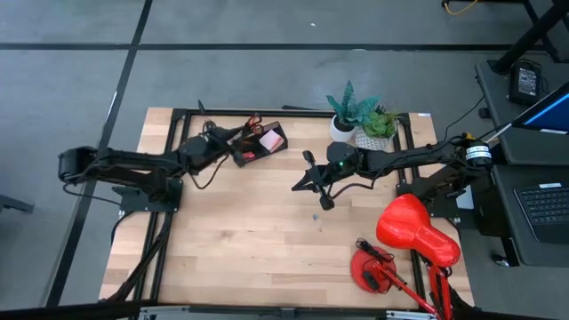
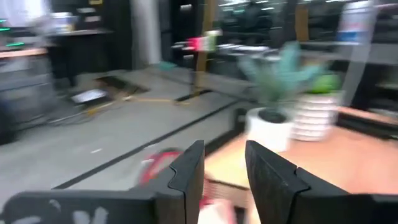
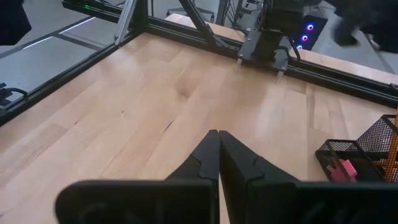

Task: Pick and place office supplies into organizer
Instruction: Put the blue binder clip into the desk organizer

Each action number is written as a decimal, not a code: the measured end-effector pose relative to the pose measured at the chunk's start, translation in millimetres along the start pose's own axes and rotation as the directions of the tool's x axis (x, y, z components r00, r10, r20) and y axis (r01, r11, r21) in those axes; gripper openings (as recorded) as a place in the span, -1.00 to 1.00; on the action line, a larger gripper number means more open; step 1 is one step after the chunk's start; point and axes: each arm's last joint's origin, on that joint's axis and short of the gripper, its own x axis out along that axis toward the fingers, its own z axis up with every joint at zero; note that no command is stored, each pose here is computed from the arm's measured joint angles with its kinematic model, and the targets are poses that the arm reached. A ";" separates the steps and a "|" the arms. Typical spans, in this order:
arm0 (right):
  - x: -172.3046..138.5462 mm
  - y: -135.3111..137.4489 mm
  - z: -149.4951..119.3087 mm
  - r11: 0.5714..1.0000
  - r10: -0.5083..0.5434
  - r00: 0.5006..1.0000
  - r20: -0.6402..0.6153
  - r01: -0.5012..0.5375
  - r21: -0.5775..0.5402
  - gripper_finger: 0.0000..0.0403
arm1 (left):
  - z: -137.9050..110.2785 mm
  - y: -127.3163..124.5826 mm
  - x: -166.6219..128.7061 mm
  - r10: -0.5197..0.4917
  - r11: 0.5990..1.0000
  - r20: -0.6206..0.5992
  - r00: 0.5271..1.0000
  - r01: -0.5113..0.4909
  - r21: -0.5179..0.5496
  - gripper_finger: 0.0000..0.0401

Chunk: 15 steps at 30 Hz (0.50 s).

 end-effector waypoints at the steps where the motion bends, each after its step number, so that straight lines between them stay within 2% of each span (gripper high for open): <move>1: 0.0 0.1 -0.1 1.000 0.001 1.000 -0.001 -0.001 0.005 -0.95 | 0.9 -3.5 -2.0 -0.048 0.999 0.003 0.999 0.048 0.004 -0.46; 4: 0.3 1.0 0.0 0.999 0.004 1.000 -0.002 -0.004 0.033 -0.95 | 0.4 -15.8 -7.8 -0.203 0.978 -0.006 0.979 0.203 0.046 -0.50; 9: 0.4 1.5 -1.2 0.995 0.008 1.000 -0.015 -0.007 0.095 -0.95 | -1.9 -36.1 -19.9 -0.420 0.899 -0.028 0.907 0.420 0.119 -0.61; 13: 0.2 2.9 -5.7 0.992 0.022 0.998 -0.061 -0.015 0.126 -0.95 | -5.8 -47.6 -29.0 -0.515 0.839 -0.065 0.855 0.518 0.169 -0.75; 15: 0.0 3.5 -7.5 0.987 0.028 0.996 -0.079 -0.015 0.160 -0.95 | -9.0 -51.2 -32.5 -0.534 0.821 -0.096 0.840 0.543 0.180 -0.82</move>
